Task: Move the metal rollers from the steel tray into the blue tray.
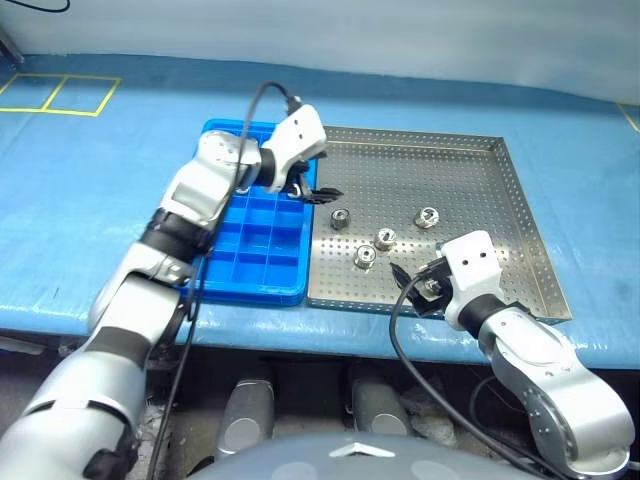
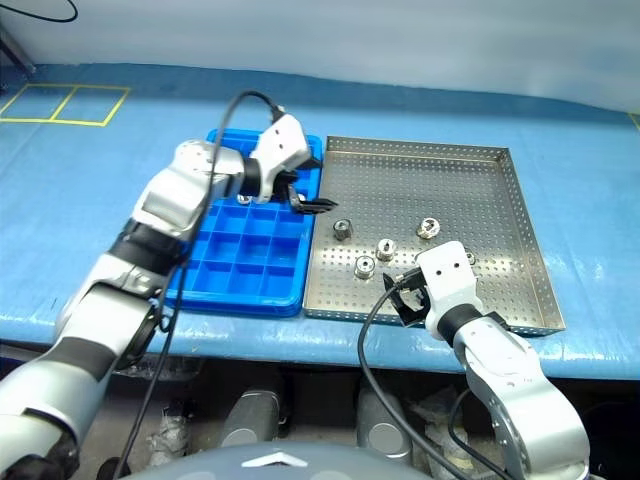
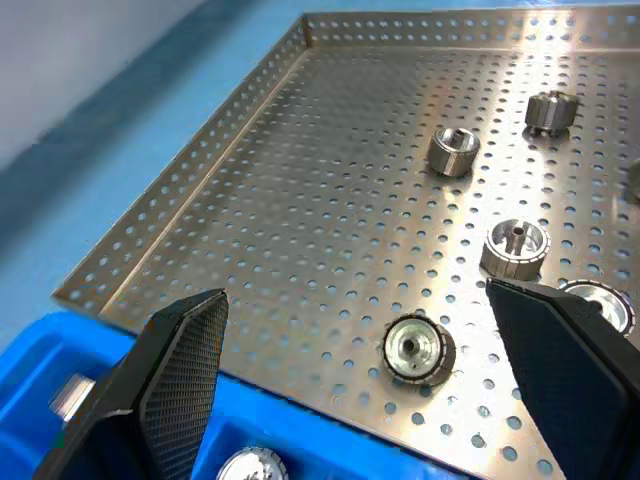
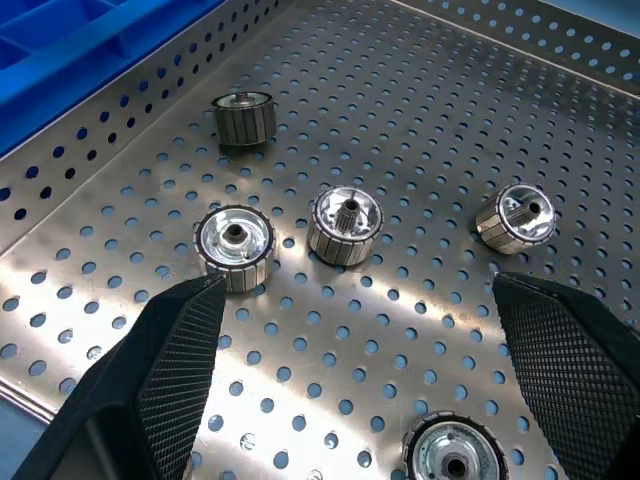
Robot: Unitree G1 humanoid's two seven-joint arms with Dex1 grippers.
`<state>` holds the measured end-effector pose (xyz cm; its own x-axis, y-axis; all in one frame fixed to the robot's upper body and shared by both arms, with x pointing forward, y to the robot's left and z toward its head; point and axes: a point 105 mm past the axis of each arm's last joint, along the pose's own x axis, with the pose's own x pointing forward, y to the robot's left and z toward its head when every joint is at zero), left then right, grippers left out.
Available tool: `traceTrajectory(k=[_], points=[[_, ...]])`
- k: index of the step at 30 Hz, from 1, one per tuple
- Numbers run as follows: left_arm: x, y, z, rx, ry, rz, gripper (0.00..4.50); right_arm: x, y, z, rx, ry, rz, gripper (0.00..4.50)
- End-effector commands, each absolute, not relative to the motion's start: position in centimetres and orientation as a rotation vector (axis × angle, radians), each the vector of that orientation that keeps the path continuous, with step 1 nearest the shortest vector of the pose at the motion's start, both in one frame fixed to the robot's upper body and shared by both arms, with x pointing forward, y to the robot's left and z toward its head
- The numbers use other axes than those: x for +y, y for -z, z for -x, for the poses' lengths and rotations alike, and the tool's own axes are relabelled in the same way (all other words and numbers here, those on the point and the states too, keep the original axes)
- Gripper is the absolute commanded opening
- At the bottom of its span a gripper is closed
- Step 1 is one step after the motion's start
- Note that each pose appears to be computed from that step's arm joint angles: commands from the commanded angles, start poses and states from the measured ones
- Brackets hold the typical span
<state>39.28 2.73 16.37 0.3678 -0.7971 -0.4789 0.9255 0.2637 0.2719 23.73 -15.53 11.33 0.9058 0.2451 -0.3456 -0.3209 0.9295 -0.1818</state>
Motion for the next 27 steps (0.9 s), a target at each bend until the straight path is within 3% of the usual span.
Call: traceTrajectory(k=[1, 14, 18, 23, 27], points=[[1.6, -15.8, -40.0, 0.31, 1.239, -0.652, 4.5, -15.5, -12.2, -23.4, 0.279, -0.265, 0.242, 4.46], [1.6, -9.9, -40.7, 0.521, 1.196, -0.847, 4.5, -16.0, -12.1, -22.7, 0.275, -0.197, 0.217, 4.46], [1.9, -9.0, -40.8, 0.54, 1.167, -0.857, 3.68, -16.1, -12.1, -22.7, 0.273, -0.186, 0.211, 4.5], [1.9, -8.6, -40.7, 0.553, 1.168, -0.869, 2.06, -16.1, -12.1, -22.9, 0.268, -0.181, 0.205, 4.5], [1.8, -9.5, -40.9, 0.526, 1.174, -0.855, 1.9, -16.0, -12.2, -23.0, 0.262, -0.182, 0.205, 4.5]])
